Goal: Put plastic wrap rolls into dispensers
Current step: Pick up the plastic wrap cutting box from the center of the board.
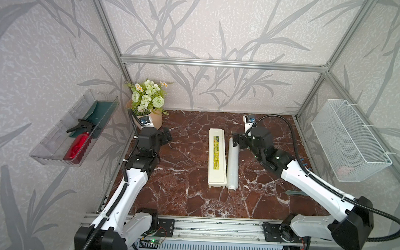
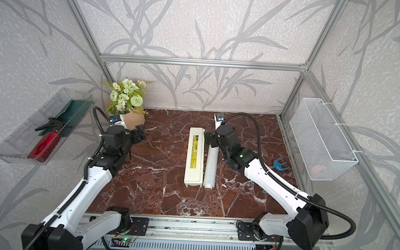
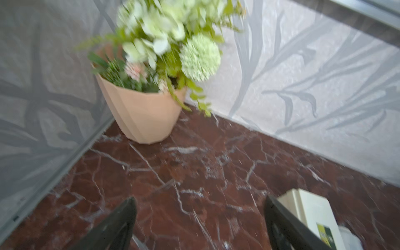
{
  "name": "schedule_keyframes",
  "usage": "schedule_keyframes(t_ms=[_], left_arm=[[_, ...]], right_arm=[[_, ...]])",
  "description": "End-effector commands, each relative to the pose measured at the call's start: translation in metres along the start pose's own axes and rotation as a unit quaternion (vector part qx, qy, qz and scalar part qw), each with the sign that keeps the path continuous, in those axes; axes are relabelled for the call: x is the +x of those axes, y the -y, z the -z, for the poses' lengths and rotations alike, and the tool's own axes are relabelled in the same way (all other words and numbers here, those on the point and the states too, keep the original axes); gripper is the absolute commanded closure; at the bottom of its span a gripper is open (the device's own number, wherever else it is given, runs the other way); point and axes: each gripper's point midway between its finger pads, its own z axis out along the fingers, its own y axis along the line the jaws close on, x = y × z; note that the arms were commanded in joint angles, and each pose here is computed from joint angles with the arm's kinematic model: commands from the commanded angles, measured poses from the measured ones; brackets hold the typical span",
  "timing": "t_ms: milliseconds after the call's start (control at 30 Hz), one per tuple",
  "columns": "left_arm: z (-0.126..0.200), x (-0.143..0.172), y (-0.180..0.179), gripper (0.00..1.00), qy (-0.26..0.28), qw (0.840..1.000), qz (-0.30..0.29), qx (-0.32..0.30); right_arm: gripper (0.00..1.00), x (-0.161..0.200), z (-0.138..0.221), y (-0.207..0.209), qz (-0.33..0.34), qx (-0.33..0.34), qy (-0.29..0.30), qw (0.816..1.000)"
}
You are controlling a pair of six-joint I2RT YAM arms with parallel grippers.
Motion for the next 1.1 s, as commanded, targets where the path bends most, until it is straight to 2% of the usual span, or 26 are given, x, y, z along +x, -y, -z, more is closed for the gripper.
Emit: schedule_keyframes(t_ms=[0, 100, 167, 267, 467, 700, 767, 1067], left_arm=[[0.011, 0.057, 0.011, 0.09, -0.134, 0.990, 0.041, 0.028], [0.015, 0.082, 0.029, 0.11, -0.183, 0.980, 0.042, 0.069], [0.019, 0.095, 0.037, 0.11, -0.200, 0.975, 0.036, 0.086], [0.022, 0.111, 0.035, 0.11, -0.209, 0.973, 0.037, 0.089], [0.024, 0.134, 0.035, 0.11, -0.228, 0.966, 0.057, 0.108], [0.022, 0.149, 0.039, 0.11, -0.247, 0.959, 0.058, 0.122], [0.021, 0.152, 0.041, 0.11, -0.250, 0.958, 0.060, 0.126], [0.015, 0.165, 0.044, 0.11, -0.262, 0.954, 0.061, 0.133]], right_arm=[[0.01, 0.093, 0.002, -0.026, -0.066, -0.009, -0.205, 0.976], [0.01, 0.110, 0.000, -0.053, -0.069, -0.018, -0.258, 0.964], [0.01, 0.117, 0.001, -0.062, -0.045, 0.007, -0.274, 0.961], [0.01, 0.140, -0.002, -0.071, -0.059, 0.024, -0.316, 0.947], [0.01, 0.174, -0.024, -0.073, -0.035, 0.056, -0.348, 0.935], [0.01, 0.192, -0.047, -0.093, -0.043, 0.035, -0.367, 0.928], [0.01, 0.196, -0.049, -0.088, -0.043, 0.057, -0.378, 0.923], [0.01, 0.209, -0.052, -0.087, -0.046, 0.067, -0.393, 0.916]])
